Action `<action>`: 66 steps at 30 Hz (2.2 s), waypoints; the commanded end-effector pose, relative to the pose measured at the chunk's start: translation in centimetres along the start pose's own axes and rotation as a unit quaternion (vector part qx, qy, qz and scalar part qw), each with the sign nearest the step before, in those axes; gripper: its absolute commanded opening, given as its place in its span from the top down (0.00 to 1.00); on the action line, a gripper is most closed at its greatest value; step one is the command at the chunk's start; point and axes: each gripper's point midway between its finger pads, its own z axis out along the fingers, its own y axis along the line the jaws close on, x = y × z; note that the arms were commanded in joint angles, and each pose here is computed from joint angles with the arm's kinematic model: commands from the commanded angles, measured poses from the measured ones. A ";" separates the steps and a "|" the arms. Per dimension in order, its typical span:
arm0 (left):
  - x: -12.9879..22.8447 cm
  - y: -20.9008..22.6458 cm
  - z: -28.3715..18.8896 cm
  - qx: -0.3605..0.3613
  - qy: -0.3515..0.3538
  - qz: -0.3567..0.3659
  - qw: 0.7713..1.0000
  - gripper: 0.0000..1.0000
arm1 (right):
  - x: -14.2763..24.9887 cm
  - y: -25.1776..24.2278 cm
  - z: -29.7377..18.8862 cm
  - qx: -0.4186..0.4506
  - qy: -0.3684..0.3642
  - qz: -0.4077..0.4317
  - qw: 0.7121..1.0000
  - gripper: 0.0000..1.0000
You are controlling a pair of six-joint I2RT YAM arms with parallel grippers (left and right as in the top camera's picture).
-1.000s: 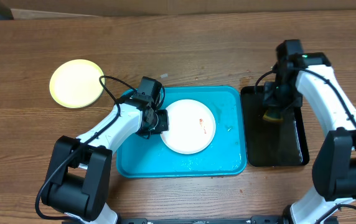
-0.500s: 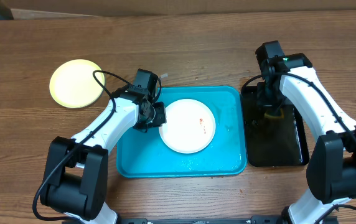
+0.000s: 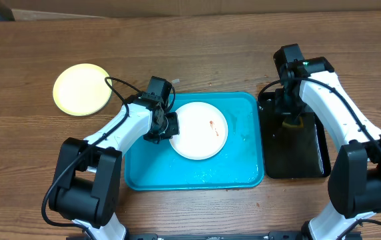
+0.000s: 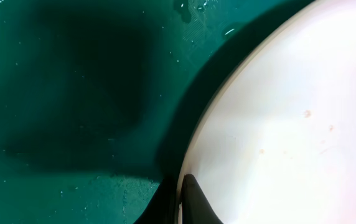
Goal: Clean dirty plates on tray and stack at the side
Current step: 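Scrub the white plate with the sponge in the right gripper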
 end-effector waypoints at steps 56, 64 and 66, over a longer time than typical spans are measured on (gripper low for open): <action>0.9 -1.0 0.6 0.030 0.025 -0.004 0.999 0.96 | 8.6 24.5 2.6 -0.203 0.037 -0.233 0.950 0.96; 0.8 -1.0 0.6 0.031 0.024 -0.003 0.999 0.96 | 10.9 29.3 -1.6 -0.399 0.089 -0.252 0.877 0.96; 0.8 -1.0 0.6 0.031 0.024 -0.004 0.999 0.96 | 10.2 29.8 -2.9 -0.431 0.085 -0.251 0.863 0.96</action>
